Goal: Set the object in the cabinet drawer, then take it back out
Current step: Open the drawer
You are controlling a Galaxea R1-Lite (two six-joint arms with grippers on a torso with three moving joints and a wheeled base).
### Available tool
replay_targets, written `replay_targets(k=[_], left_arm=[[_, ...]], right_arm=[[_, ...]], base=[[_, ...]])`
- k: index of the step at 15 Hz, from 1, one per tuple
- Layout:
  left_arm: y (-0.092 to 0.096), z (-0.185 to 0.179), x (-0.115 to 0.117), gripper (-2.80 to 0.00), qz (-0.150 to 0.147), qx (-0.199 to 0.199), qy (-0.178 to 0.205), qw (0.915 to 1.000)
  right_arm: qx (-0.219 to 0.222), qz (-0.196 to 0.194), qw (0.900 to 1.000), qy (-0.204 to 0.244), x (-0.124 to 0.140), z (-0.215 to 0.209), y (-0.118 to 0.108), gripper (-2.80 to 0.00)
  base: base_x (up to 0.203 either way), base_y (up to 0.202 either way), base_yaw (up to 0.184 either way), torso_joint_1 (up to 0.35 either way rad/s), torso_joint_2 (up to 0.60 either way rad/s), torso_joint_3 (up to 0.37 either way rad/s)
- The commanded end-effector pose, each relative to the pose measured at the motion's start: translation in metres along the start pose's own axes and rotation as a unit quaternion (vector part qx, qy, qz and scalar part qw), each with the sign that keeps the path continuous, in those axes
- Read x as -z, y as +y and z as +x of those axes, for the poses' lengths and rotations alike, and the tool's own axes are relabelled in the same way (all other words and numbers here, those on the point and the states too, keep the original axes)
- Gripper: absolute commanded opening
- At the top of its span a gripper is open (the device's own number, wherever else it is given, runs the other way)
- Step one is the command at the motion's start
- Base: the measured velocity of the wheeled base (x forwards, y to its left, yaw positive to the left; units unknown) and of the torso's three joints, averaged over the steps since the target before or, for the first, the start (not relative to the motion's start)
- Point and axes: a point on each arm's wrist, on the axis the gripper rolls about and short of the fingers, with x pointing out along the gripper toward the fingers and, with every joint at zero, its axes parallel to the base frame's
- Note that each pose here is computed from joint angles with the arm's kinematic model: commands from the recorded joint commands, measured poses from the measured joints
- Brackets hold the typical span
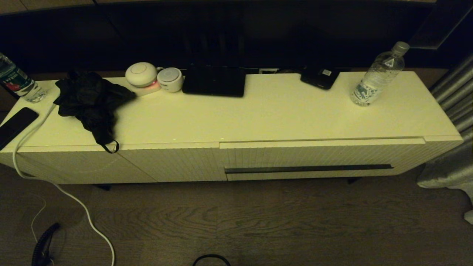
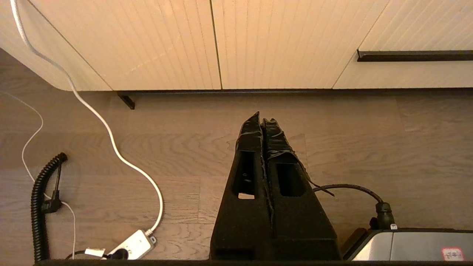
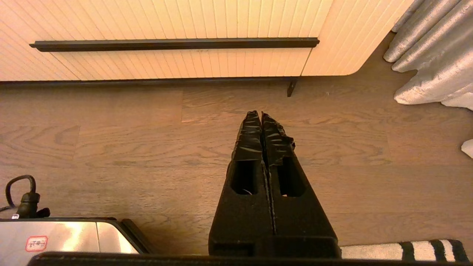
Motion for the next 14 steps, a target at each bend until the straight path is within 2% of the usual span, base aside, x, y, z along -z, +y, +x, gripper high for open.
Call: replay_targets(k=[1,11,14], left_arm=[[0.000,0.000,0.000,-2.80,0.000,0.000,0.000,1.0000],[0.000,0.000,0.000,-2.80,0.000,0.000,-0.001,1.0000],[0.000,0.000,0.000,-2.80,0.000,0.000,0.000,1.0000]], right_arm=[[0.000,0.000,1.000,0.000,0.000,0.000,0.000,-2.80],[0.003,0.005,1.000,-0.003,0.000,0.000,0.000,-2.80],[0.010,0.008,0.999,-0.030,-0.015,-0.004,0.000,-2.80]], base=[[0.000,0.000,0.000,0.000,0.00,0.000],[0.000,0.000,0.000,0.000,0.00,0.000],[0.000,0.000,0.000,0.000,0.00,0.000]])
